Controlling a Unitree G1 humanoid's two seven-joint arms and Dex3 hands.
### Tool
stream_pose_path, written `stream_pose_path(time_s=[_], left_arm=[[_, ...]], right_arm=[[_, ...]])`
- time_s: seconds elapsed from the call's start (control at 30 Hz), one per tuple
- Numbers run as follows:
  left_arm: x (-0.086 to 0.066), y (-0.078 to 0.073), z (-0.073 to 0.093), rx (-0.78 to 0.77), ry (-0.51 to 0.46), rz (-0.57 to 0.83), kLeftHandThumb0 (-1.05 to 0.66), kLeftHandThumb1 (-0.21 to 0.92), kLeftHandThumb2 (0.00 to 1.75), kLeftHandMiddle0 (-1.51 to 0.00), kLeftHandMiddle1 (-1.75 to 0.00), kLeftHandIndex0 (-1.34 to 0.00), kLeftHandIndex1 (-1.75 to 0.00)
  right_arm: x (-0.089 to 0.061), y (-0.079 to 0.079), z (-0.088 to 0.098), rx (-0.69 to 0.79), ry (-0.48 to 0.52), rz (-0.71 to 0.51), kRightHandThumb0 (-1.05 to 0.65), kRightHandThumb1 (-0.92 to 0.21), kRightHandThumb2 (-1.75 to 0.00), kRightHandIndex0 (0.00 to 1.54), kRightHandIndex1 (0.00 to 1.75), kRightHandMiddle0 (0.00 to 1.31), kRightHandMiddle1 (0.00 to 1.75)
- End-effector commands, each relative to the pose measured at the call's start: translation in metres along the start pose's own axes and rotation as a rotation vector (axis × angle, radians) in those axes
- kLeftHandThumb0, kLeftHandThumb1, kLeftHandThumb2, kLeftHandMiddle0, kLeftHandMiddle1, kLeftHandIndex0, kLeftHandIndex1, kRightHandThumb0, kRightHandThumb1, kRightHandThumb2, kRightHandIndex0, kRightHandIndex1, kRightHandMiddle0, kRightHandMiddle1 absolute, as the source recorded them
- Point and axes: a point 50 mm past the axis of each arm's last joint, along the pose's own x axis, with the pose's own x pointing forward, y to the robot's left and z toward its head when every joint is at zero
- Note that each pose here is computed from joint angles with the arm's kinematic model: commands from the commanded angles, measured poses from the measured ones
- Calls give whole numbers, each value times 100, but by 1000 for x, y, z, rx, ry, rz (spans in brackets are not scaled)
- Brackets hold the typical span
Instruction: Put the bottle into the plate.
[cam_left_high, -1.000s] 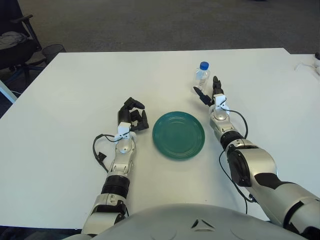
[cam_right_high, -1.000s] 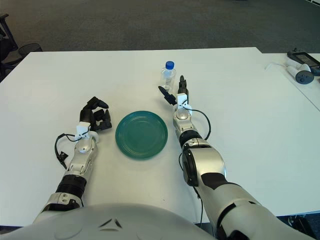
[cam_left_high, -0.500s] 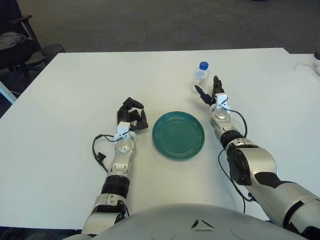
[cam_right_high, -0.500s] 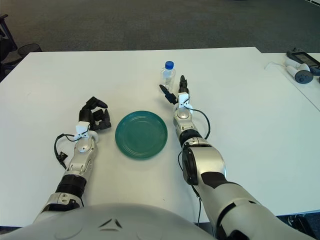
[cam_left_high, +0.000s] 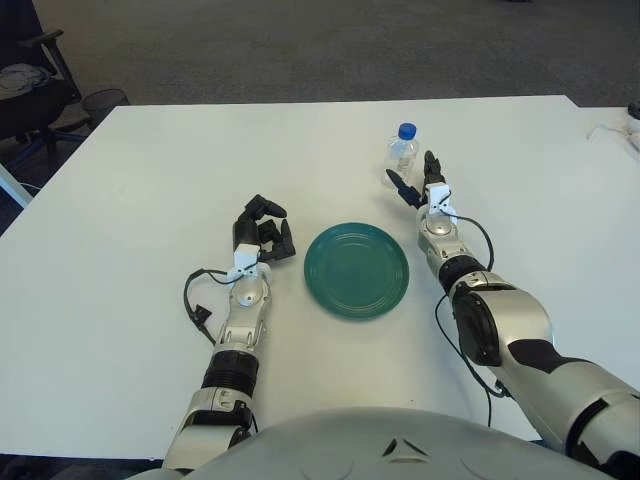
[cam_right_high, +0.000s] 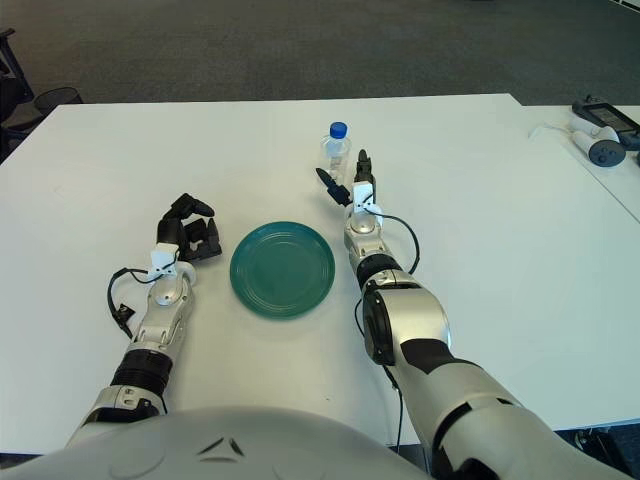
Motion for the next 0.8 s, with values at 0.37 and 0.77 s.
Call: stream_pose_path(time_s=[0.37,0.77], left_arm=[[-7,7,-17,32,77,5,-50,22,144,-122,-175,-69,-175],[-8,6,-17,25,77,15,-51,21,144,-122,-175,-69,-175]], right_arm=[[-3,9,-12,-77,95,44,-105,-92,-21,1,1,0,0],[-2,13,-9,-105,99,63,-105,-92,-21,3,1,2,2]])
